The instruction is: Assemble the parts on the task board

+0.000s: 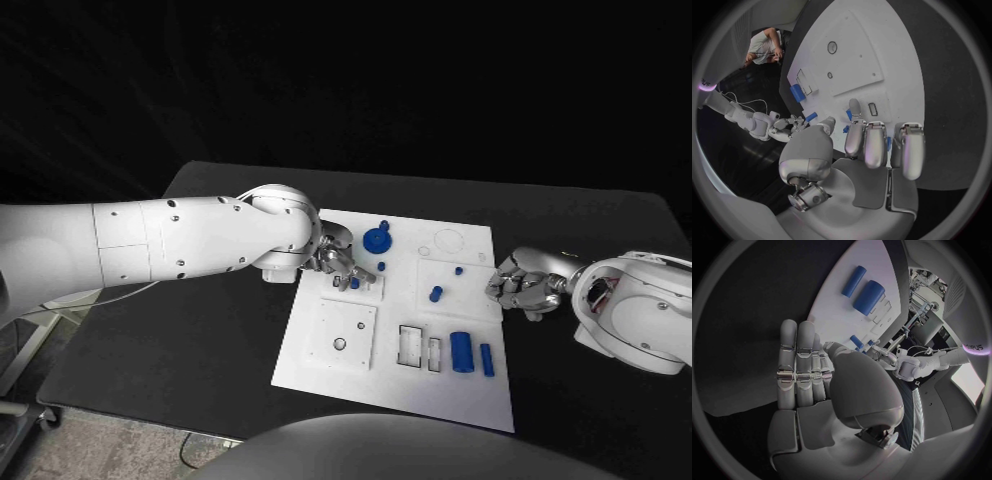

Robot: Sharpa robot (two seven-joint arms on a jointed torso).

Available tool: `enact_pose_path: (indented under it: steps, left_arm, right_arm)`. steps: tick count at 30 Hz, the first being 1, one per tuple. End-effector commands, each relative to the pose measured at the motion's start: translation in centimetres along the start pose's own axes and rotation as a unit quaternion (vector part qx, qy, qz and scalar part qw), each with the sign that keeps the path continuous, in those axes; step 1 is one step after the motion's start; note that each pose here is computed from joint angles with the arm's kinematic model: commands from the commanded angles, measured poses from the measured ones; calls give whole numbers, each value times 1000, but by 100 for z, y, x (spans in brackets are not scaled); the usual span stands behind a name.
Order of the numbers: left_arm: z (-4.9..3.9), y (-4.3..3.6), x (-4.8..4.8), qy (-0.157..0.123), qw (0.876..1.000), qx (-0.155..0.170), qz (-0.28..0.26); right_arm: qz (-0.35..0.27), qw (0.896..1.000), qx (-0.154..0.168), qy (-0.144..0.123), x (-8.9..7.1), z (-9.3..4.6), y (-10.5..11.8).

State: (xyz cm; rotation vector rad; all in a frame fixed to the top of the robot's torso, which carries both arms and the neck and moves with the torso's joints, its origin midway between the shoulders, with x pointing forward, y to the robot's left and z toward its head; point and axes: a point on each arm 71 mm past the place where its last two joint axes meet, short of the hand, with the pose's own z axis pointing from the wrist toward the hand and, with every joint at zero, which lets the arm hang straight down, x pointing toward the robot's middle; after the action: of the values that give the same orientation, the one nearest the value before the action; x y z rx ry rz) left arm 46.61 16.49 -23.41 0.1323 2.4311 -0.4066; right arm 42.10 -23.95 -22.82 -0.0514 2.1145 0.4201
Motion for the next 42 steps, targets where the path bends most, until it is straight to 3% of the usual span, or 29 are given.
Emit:
enact_pose_path:
  steps: [1,3,9,12,16,20,25,31,38,42]
  left_arm:
    - [-55,-5,-84,-13,1000,6,1]
    - [-111,-3,-178,-23,1000,6,3]
    - [-371,-10,-636,-71,997,0,24]
    - [-457,-11,-819,-94,995,-7,37]
    - [-501,35,-1004,-113,992,-25,57]
    - [-477,109,-1082,-111,991,-44,67]
    - [-376,221,-1026,-100,991,-60,68]
    - [-176,322,-803,-73,993,-69,60]
    - [-21,351,-593,-49,996,-65,40]
    - [26,343,-530,-45,996,-62,33]
  right_arm:
    - [1,1000,1,-3,-3,-7,-7]
    - [4,1000,-1,-10,-13,-14,-4]
    - [4,999,-9,-47,-131,-68,37]
    - [3,998,-14,-62,-206,-107,63]
    - [4,996,-23,-88,-324,-159,103]
    - [8,994,-33,-105,-385,-188,134]
    - [16,993,-42,-113,-410,-192,160]
    - [30,991,-52,-124,-428,-199,171]
    - [49,988,-60,-131,-437,-203,174]
    - [66,987,-65,-133,-441,-204,171]
